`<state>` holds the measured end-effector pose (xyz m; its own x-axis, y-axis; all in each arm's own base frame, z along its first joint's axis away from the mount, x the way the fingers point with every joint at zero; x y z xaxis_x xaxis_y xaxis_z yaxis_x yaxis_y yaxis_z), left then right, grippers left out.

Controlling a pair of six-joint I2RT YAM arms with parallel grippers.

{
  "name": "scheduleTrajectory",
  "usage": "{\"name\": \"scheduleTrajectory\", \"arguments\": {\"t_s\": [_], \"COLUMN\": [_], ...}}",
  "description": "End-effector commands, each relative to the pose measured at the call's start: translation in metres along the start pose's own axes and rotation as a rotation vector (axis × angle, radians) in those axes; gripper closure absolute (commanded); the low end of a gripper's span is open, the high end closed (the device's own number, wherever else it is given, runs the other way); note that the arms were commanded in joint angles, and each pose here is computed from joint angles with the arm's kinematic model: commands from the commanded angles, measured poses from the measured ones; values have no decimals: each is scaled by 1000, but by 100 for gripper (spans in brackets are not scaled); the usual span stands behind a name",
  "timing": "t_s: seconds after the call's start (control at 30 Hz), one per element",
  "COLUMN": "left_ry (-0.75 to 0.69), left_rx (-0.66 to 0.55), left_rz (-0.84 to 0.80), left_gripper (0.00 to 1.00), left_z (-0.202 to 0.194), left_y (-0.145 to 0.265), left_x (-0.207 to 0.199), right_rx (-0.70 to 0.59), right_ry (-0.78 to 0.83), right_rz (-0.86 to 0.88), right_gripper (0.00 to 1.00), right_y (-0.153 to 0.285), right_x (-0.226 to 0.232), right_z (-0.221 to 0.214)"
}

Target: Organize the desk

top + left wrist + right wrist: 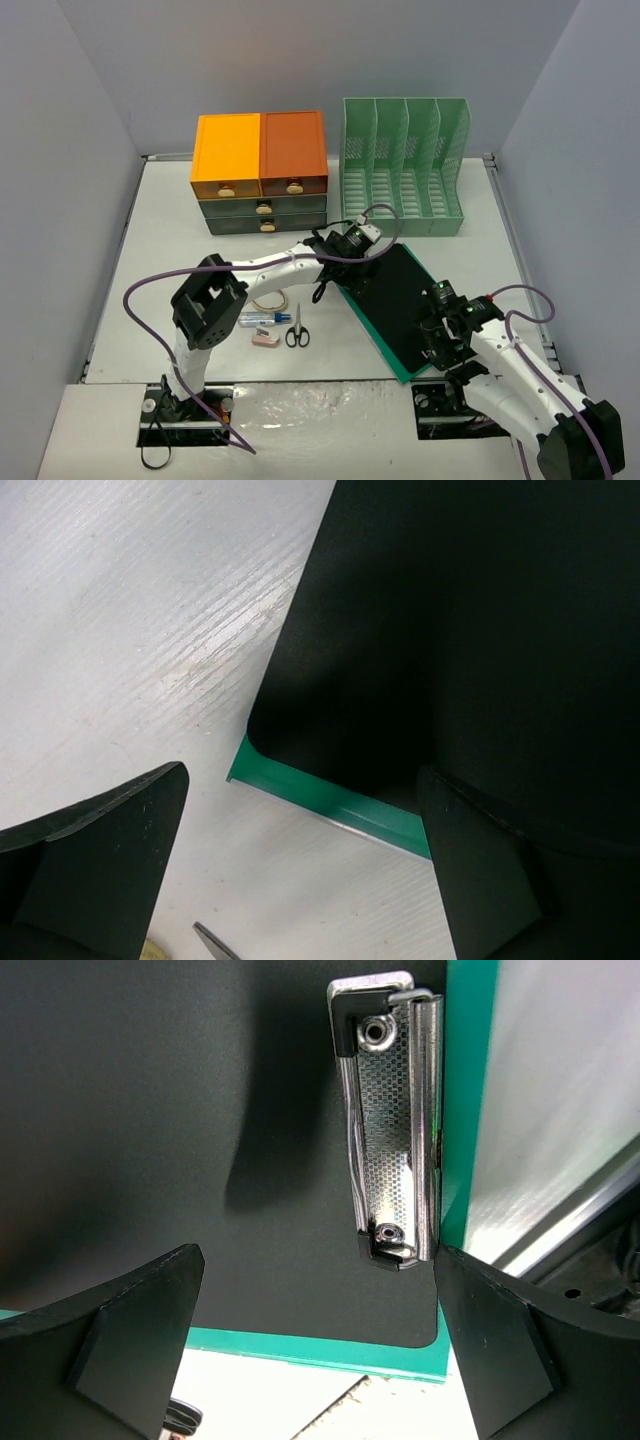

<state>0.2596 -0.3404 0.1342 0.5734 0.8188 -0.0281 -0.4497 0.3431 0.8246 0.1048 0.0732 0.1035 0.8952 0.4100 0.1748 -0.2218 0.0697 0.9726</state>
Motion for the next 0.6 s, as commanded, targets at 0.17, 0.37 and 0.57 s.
{"name": "scheduleTrajectory", "arguments": {"t_s": [0.17,0.37,0.57], "left_ry": [190,246,251], "left_rx": [-119,-118,-115], "left_rz": [-122,-182,-295], "left_gripper": [3,3,3], "left_z": [43,52,58], "left_y": [-5,-20,-28], "left_x": [23,36,28], "right_rx": [-15,-9,-15], "right_ry": [-21,-8,5], "right_rz": [2,2,-4], "right_gripper": [3,3,3], "right_y": [-5,-3,-2], "right_x": [2,4,7], "right_z": [-1,-2,-2]}}
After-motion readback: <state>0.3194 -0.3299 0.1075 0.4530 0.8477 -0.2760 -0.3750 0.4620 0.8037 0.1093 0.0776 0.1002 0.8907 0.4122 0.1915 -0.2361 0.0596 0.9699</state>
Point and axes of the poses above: each gripper's point midway between its finger pads, its own y axis back along the fingers, its own x axis along the line the jaws close on, z = x × y, the point moved 8 cm from there along y, back along the fingers, and after that the axes turned 2 degrees about y, right-handed, at the moved point
